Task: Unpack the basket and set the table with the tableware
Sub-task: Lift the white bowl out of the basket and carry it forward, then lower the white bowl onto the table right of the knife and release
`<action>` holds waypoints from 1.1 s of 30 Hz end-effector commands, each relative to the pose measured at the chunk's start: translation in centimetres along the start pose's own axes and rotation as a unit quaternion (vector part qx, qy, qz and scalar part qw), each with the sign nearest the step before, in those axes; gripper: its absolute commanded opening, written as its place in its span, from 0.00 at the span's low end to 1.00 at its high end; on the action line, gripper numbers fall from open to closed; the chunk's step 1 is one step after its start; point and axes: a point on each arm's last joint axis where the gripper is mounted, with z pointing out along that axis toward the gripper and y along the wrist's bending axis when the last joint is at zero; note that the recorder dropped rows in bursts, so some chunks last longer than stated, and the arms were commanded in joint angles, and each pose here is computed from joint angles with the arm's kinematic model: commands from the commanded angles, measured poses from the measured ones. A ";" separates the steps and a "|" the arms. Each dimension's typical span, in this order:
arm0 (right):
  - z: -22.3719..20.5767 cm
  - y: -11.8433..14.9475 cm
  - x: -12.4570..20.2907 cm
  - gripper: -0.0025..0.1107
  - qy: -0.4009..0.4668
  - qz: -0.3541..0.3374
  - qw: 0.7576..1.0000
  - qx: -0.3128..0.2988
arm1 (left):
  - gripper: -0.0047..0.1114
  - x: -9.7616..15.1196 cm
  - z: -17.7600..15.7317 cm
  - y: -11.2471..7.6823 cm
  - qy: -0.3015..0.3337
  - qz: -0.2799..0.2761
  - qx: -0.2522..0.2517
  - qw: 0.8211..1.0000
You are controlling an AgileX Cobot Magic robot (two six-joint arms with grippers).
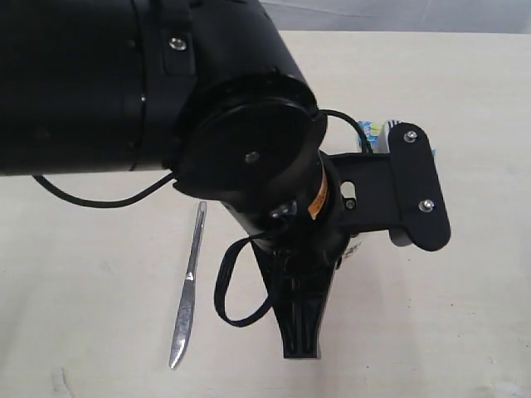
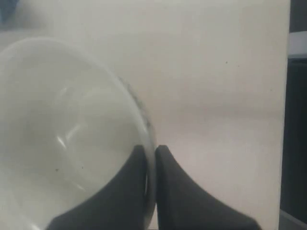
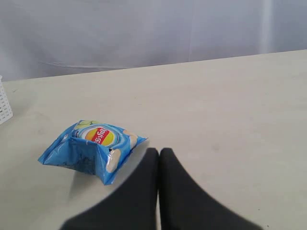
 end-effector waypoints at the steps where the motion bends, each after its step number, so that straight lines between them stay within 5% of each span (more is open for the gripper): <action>1: 0.0 0.0 0.0 0.03 -0.003 -0.004 1.000 -0.002 | 0.04 0.0 1.5 -0.3 0.017 0.009 0.005 1.000; 19: 0.0 0.0 0.0 0.03 -0.003 -0.004 1.000 -0.002 | 0.04 1.2 6.5 -4.4 0.014 0.040 -0.018 0.999; 33: 0.0 0.0 0.0 0.03 -0.003 -0.005 1.000 -0.001 | 0.04 1.2 7.4 -4.1 0.017 0.058 -0.036 0.998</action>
